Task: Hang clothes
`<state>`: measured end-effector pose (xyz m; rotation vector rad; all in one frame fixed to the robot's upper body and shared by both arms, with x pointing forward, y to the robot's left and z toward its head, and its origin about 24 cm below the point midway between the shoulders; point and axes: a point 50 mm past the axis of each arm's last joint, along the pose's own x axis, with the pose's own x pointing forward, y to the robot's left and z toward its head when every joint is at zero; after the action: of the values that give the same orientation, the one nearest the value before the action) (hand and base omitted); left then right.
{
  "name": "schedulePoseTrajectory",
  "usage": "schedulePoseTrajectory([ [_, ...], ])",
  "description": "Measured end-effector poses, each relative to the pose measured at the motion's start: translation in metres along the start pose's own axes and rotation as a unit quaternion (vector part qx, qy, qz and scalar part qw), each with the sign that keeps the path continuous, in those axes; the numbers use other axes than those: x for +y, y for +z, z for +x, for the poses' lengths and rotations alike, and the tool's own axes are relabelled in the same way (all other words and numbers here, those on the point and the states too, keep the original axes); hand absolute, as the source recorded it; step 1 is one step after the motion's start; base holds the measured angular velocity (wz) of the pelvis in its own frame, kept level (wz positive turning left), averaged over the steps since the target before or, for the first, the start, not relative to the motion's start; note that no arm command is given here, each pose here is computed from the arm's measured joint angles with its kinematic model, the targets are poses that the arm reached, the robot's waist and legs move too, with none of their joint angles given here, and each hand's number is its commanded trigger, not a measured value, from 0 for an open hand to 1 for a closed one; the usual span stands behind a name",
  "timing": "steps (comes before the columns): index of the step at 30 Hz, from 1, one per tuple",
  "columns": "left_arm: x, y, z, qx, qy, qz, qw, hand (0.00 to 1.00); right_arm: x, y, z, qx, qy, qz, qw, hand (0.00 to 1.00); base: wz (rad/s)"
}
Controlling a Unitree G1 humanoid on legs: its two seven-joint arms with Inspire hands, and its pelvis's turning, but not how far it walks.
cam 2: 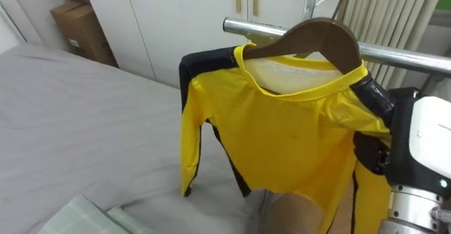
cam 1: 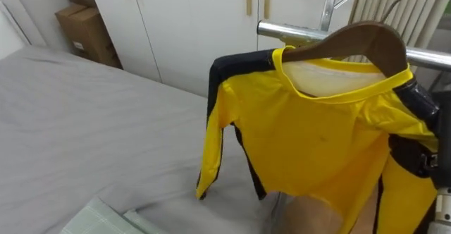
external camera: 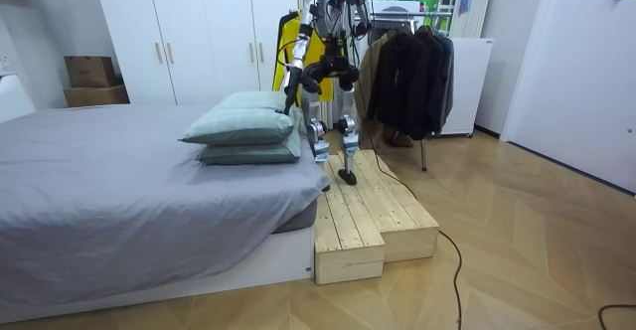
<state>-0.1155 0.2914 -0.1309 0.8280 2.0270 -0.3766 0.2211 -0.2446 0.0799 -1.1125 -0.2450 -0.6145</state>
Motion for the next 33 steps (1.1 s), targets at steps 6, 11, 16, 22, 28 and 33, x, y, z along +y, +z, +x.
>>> schedulePoseTrajectory([
  [6, 0.003, 0.009, -0.003, 0.003, -0.029, 0.059, 0.998, 0.0, 0.004, 0.003, -0.002, -0.001, 0.01, 0.007, 1.0, 1.0, -0.05],
  [11, 0.006, 0.016, -0.008, 0.007, -0.04, 0.106, 0.994, 0.0, 0.011, 0.007, -0.004, 0.001, 0.039, 0.009, 0.999, 1.0, -0.07],
  [16, -0.003, 0.035, -0.015, -0.014, -0.047, 0.182, 0.982, 0.0, 0.014, 0.012, 0.002, 0.009, 0.05, 0.034, 0.998, 1.0, -0.02],
  [22, -0.011, 0.056, -0.023, -0.05, -0.058, 0.216, 0.973, 0.0, 0.028, 0.014, -0.003, 0.035, 0.09, 0.062, 0.993, 1.0, -0.06],
  [28, -0.01, 0.059, -0.024, -0.058, -0.059, 0.224, 0.971, 0.0, 0.04, 0.015, -0.01, 0.056, 0.138, 0.094, 0.984, 1.0, -0.05],
  [33, -0.005, 0.066, -0.026, -0.072, -0.06, 0.229, 0.969, 0.0, 0.041, 0.015, -0.011, 0.055, 0.145, 0.099, 0.983, 1.0, -0.05],
])
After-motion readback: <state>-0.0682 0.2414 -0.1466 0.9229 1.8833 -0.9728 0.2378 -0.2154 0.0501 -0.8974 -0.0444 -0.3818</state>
